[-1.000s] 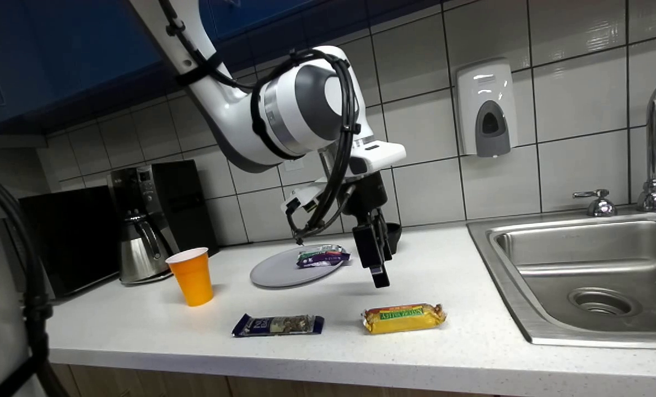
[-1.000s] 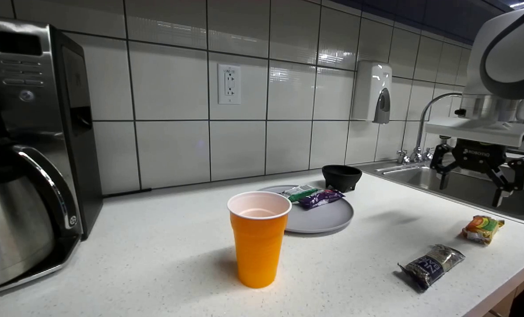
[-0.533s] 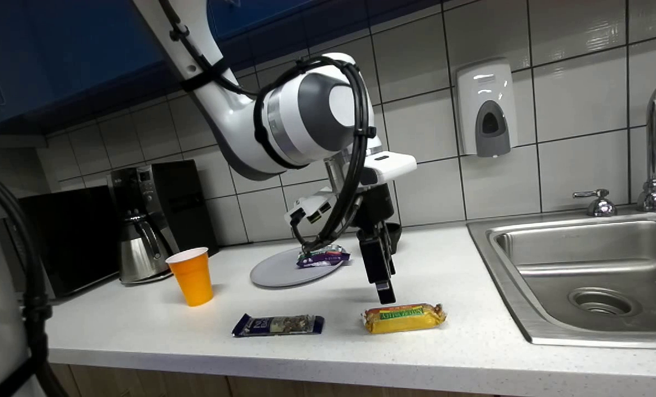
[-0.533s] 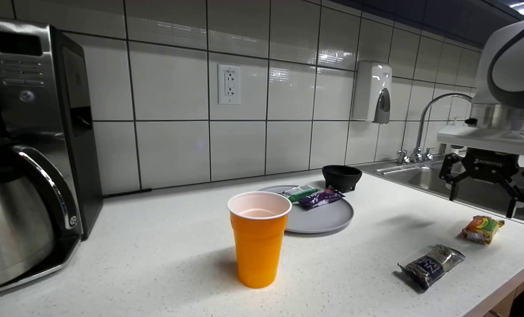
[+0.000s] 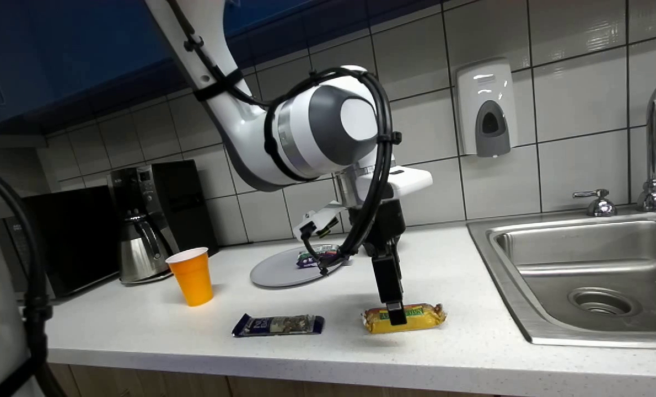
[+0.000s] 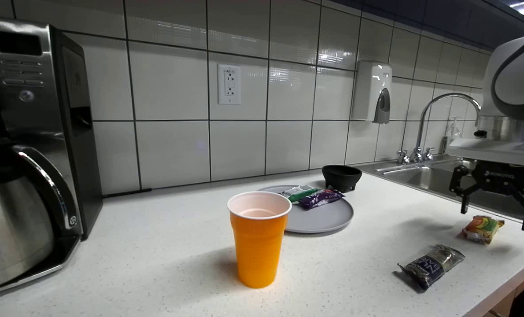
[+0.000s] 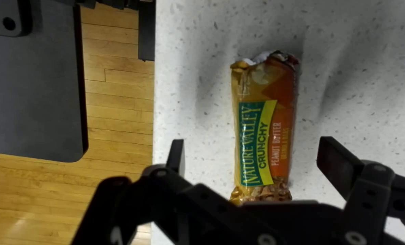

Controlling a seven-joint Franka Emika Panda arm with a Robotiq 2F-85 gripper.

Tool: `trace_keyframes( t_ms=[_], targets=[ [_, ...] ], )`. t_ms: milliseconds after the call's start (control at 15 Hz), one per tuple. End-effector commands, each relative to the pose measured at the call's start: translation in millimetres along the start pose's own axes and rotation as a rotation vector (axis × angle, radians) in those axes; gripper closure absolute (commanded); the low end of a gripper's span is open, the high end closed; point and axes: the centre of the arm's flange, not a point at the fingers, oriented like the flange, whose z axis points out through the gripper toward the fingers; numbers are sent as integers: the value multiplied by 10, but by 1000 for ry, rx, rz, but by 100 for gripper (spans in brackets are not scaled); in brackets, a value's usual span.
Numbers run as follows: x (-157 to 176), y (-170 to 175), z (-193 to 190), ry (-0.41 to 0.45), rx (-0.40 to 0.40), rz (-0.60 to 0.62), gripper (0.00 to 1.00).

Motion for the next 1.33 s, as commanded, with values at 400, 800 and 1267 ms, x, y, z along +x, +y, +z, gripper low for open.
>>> trace_keyframes(
  t_ms=[400,800,1267],
  targets=[
    [151,-42,179,-12,11,-9,0],
    [173,-160,225,-19,20,-11,0],
    [105,-145,246,-21,0,-5,0]
  ],
)
